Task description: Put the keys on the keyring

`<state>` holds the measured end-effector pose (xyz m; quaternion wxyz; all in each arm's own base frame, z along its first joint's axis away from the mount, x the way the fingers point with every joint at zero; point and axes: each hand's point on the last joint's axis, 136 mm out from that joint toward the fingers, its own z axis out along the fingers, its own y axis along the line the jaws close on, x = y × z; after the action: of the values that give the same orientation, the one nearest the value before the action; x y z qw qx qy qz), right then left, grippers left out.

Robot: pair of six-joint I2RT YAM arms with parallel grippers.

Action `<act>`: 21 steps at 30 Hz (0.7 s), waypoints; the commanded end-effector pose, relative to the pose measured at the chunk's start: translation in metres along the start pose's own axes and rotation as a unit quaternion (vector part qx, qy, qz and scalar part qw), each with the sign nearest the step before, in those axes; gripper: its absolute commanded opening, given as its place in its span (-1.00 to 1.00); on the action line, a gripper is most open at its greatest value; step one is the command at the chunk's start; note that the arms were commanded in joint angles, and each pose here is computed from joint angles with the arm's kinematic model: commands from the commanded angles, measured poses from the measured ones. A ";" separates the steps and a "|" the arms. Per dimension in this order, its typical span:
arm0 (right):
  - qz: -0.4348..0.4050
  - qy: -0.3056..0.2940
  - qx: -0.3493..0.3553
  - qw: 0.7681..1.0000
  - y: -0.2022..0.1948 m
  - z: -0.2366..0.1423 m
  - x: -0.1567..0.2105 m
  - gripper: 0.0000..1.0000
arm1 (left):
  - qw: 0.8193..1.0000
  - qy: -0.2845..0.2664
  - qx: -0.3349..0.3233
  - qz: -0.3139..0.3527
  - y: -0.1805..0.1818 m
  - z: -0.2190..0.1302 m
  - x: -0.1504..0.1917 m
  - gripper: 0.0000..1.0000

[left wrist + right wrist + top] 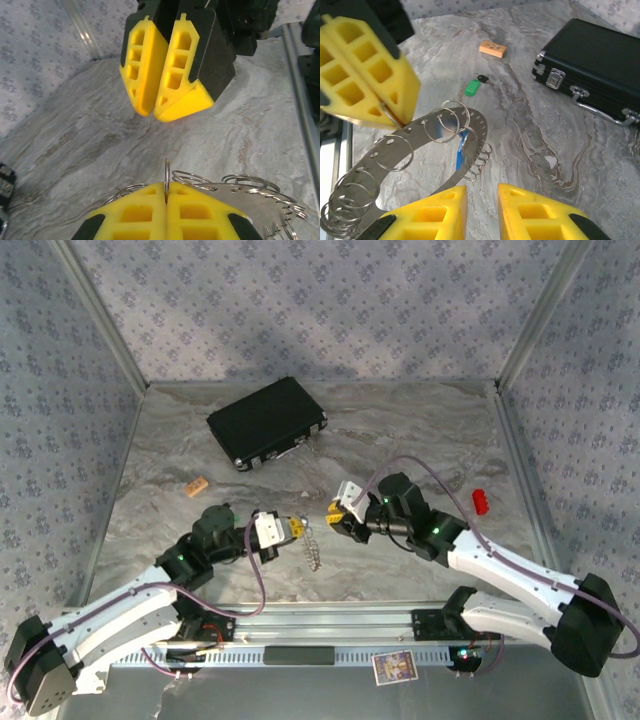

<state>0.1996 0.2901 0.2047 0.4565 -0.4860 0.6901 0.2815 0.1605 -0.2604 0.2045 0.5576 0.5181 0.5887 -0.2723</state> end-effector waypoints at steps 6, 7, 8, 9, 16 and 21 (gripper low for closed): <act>0.169 0.044 0.091 0.980 -0.047 0.013 -0.008 -0.53 | 0.970 0.029 -0.203 -0.132 0.069 -0.020 0.002 -1.00; 0.176 0.048 0.092 0.979 -0.050 0.015 -0.008 -0.53 | 0.962 0.037 -0.227 -0.149 0.076 -0.025 0.006 -1.00; 0.181 0.051 0.096 0.978 -0.054 0.017 -0.009 -0.53 | 0.954 0.040 -0.247 -0.165 0.082 -0.030 0.006 -1.00; 0.185 0.054 0.099 0.976 -0.058 0.018 -0.008 -0.53 | 0.948 0.040 -0.263 -0.177 0.087 -0.034 0.007 -1.00; 0.209 0.107 0.106 0.966 -0.073 0.040 -0.009 -0.56 | 0.895 0.024 -0.367 -0.251 0.117 -0.077 -0.003 -1.00; 0.203 0.152 0.081 0.964 -0.069 0.071 -0.003 -0.56 | 0.833 0.042 -0.453 -0.315 0.138 -0.117 0.004 -1.00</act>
<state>0.2939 0.3175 0.1959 0.3584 -0.3252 0.8413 0.2410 0.2404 -0.1458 0.2513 0.5907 0.1055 0.7873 -0.1417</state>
